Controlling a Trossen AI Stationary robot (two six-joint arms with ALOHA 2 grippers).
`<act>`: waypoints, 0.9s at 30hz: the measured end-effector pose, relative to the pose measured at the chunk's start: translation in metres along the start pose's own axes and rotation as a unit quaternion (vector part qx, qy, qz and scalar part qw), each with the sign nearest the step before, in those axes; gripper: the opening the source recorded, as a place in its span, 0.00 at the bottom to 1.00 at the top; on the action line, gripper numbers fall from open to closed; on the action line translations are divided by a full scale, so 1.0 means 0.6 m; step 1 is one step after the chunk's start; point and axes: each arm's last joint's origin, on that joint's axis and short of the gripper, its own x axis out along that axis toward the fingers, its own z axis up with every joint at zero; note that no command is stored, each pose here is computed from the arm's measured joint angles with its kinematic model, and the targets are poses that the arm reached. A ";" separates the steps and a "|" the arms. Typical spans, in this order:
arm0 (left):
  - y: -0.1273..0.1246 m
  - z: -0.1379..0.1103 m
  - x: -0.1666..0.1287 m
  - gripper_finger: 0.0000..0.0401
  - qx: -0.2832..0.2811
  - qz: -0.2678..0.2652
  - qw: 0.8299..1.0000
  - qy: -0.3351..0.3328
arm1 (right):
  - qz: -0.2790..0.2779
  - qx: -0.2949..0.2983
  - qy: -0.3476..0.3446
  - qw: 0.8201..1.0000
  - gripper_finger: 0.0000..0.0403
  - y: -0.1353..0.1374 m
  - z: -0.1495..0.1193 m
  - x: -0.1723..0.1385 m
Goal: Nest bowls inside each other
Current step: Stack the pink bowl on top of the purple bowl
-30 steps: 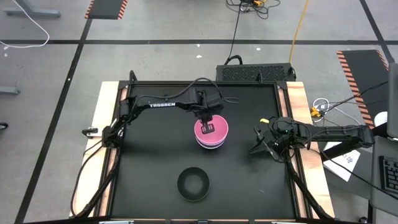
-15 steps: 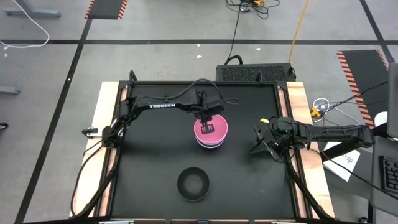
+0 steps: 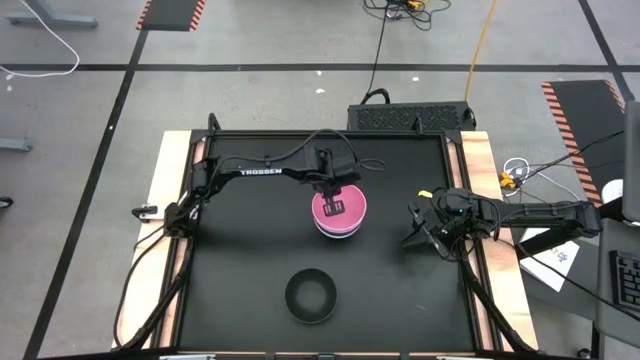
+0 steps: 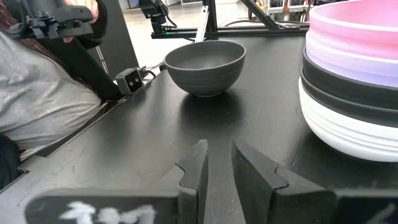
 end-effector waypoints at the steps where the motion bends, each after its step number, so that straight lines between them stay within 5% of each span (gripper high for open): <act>1: 0.000 0.000 0.000 0.01 -0.001 -0.001 1.000 0.000 | 0.000 0.000 0.000 1.000 0.15 0.000 0.000 0.000; 21: -0.005 0.004 0.000 0.06 0.009 -0.008 1.000 -0.013 | 0.000 0.002 0.000 1.000 0.15 0.000 0.000 0.000; 27: -0.008 0.005 0.000 0.16 0.011 -0.032 0.999 -0.016 | 0.000 0.002 0.000 1.000 0.15 0.000 0.000 0.000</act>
